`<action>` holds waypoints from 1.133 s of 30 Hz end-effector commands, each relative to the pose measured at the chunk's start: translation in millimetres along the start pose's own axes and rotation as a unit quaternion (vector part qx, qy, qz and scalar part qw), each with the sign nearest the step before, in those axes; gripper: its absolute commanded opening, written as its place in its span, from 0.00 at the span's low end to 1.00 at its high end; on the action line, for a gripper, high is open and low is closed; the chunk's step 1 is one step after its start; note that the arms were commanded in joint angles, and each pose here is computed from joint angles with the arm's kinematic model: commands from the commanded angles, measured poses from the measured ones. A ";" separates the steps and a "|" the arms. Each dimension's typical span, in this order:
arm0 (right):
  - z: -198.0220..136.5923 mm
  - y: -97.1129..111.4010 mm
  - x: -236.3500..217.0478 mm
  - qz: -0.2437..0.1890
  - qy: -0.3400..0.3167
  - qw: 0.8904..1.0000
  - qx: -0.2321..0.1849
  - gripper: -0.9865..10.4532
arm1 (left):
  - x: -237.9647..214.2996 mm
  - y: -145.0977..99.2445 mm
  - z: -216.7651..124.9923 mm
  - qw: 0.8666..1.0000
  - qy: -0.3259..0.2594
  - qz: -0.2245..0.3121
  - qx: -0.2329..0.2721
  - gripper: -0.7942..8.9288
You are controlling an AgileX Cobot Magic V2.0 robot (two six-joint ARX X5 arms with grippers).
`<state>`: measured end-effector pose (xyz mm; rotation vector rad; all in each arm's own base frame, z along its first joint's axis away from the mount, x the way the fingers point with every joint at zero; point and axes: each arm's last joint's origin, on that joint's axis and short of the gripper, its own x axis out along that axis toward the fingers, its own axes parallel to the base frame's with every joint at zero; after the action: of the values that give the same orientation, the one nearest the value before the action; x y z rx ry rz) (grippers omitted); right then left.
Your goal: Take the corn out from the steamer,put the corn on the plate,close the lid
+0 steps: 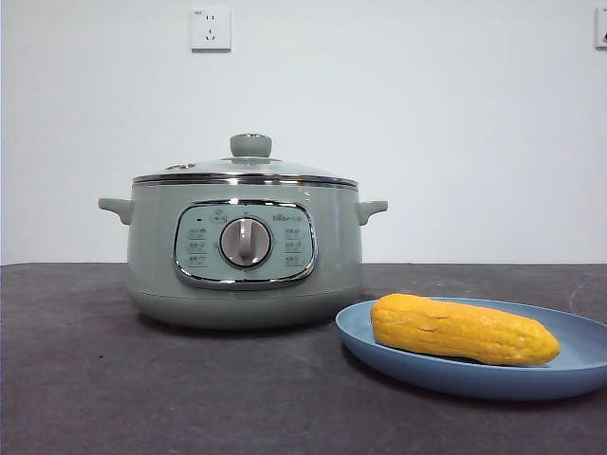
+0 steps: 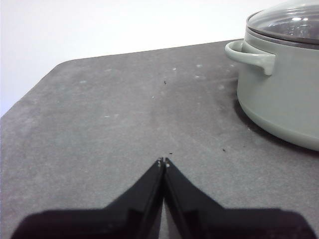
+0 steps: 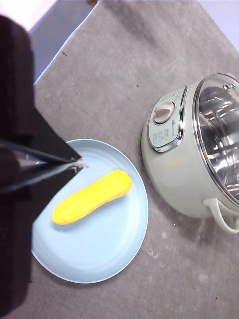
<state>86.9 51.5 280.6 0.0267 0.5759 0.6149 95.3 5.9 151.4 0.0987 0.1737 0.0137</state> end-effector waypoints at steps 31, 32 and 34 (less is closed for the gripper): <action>-77.3 -56.2 20.9 -0.228 -0.263 0.937 -0.015 0.09 | 1.3 -0.1 -4.0 1.000 0.003 0.002 -0.005 0.08; -83.0 -58.1 24.4 -0.230 -0.261 0.938 -0.013 0.09 | 1.3 -0.1 -4.0 1.000 0.003 0.002 -0.005 0.08; -91.8 -61.0 29.9 -0.233 -0.256 0.938 -0.010 0.09 | 1.3 -0.1 -4.0 1.000 0.003 0.001 -0.005 0.08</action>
<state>91.6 5.1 179.9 0.0358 0.0642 0.1393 95.3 5.9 151.4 0.0987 0.1737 0.0137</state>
